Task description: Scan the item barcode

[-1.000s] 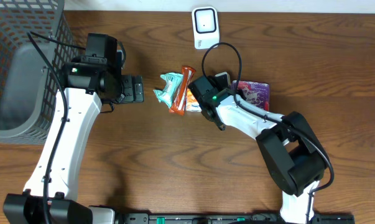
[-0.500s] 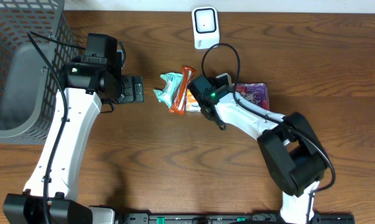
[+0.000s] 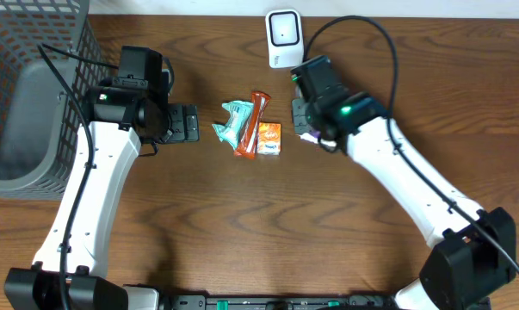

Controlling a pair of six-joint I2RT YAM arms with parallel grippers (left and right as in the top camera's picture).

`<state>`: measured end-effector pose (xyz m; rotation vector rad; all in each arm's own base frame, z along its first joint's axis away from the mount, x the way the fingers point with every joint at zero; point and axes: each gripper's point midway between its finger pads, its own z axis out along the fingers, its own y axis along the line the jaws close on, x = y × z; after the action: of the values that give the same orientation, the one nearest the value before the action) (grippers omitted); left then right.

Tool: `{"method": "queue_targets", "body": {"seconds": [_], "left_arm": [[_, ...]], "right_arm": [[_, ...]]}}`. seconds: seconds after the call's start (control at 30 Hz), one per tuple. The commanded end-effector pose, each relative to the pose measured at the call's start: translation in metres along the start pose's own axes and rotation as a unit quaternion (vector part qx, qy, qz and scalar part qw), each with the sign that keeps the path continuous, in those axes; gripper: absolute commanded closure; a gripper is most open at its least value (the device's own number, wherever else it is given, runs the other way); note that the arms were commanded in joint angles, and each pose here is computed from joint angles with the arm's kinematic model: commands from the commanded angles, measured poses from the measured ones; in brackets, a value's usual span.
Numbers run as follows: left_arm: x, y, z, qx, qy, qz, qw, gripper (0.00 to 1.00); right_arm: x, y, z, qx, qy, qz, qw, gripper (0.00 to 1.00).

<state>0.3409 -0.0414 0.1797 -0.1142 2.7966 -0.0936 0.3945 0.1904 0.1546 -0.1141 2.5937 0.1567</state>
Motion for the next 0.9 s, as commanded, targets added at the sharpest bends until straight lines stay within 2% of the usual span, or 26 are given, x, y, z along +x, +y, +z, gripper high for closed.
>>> {"method": "queue_targets", "body": {"seconds": [0.0, 0.13, 0.33, 0.6, 0.7, 0.77, 0.87], "left_arm": [[0.001, 0.003, 0.002, -0.009, 0.003, -0.005, 1.0, 0.02], [0.001, 0.003, 0.002, -0.009, 0.003, -0.005, 1.0, 0.02], [0.001, 0.003, 0.002, -0.009, 0.003, -0.005, 1.0, 0.02], [0.001, 0.003, 0.002, -0.009, 0.003, -0.005, 1.0, 0.02], [0.001, 0.004, 0.002, -0.009, 0.003, -0.005, 1.0, 0.02], [0.001, 0.004, 0.002, -0.009, 0.003, -0.005, 1.0, 0.02], [0.001, 0.003, 0.002, -0.009, 0.003, -0.005, 1.0, 0.02]], "right_arm": [[0.014, 0.04, -0.004, -0.192, 0.075, 0.04, 0.978, 0.99], [0.013, 0.038, -0.012, -0.297, 0.109, 0.085, 0.945, 0.99], [0.014, 0.013, -0.014, -0.346, 0.129, 0.152, 0.917, 0.99], [0.044, -0.042, 0.02, -0.31, 0.14, 0.235, 0.911, 0.99], [0.062, -0.087, 0.041, -0.218, 0.138, 0.267, 0.929, 0.99], [0.068, -0.112, 0.046, -0.166, 0.138, 0.281, 0.935, 0.92], [0.07, -0.134, 0.048, -0.131, 0.127, 0.271, 0.945, 0.72]]}}
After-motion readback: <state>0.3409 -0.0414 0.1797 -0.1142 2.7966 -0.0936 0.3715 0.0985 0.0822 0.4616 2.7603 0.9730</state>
